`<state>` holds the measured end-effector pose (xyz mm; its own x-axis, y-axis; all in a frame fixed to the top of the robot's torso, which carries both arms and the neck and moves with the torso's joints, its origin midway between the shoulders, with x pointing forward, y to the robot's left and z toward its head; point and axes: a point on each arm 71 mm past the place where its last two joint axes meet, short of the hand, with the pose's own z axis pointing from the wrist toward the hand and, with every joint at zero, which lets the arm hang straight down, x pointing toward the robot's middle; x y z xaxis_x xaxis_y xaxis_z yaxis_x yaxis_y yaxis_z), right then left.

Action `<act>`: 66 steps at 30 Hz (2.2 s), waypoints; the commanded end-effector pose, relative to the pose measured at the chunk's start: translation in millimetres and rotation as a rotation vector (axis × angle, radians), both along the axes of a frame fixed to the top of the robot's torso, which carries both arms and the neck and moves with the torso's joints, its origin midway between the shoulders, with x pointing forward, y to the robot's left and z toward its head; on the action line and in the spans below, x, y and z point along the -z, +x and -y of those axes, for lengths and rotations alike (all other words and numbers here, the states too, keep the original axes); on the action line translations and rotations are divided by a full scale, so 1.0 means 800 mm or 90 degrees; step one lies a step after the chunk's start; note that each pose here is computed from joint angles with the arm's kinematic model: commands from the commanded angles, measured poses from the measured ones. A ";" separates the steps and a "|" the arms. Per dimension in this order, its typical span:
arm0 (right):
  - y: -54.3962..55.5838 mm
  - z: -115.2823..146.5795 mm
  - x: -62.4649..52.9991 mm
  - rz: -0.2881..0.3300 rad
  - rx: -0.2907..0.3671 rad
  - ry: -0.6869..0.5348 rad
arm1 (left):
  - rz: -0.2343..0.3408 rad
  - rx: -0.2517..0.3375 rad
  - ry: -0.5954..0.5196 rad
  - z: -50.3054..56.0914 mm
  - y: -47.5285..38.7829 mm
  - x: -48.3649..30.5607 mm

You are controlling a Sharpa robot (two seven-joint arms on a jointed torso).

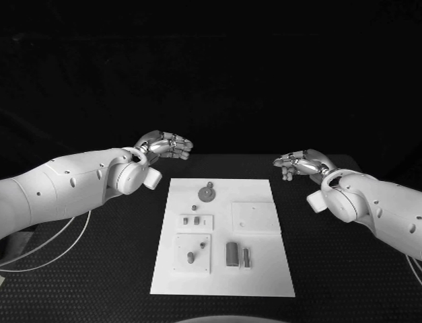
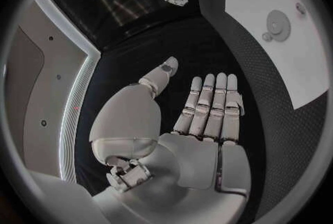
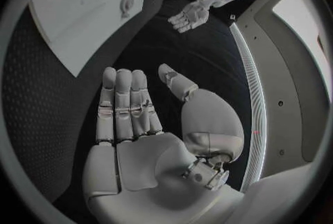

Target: Assemble the parts on the task board

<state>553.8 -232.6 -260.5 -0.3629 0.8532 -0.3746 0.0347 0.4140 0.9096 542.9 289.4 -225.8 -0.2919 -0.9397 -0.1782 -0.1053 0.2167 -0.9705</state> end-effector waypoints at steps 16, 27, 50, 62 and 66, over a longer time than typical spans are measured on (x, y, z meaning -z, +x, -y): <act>0.026 0.006 -0.001 0.026 0.004 0.152 | 0.006 -0.003 -0.088 0.016 0.022 0.0134; 0.024 0.009 -0.001 0.023 0.024 0.136 | -0.006 -0.019 -0.067 0.015 0.018 0.0233; -0.081 -0.042 -0.037 0.077 0.179 0.260 | 0.077 -0.155 -0.133 0.112 -0.086 0.0043; -0.115 -0.050 -0.045 0.068 0.218 0.271 | 0.085 -0.171 -0.136 0.121 -0.101 -0.0019; -0.115 -0.050 -0.045 0.068 0.218 0.271 | 0.085 -0.171 -0.136 0.121 -0.101 -0.0019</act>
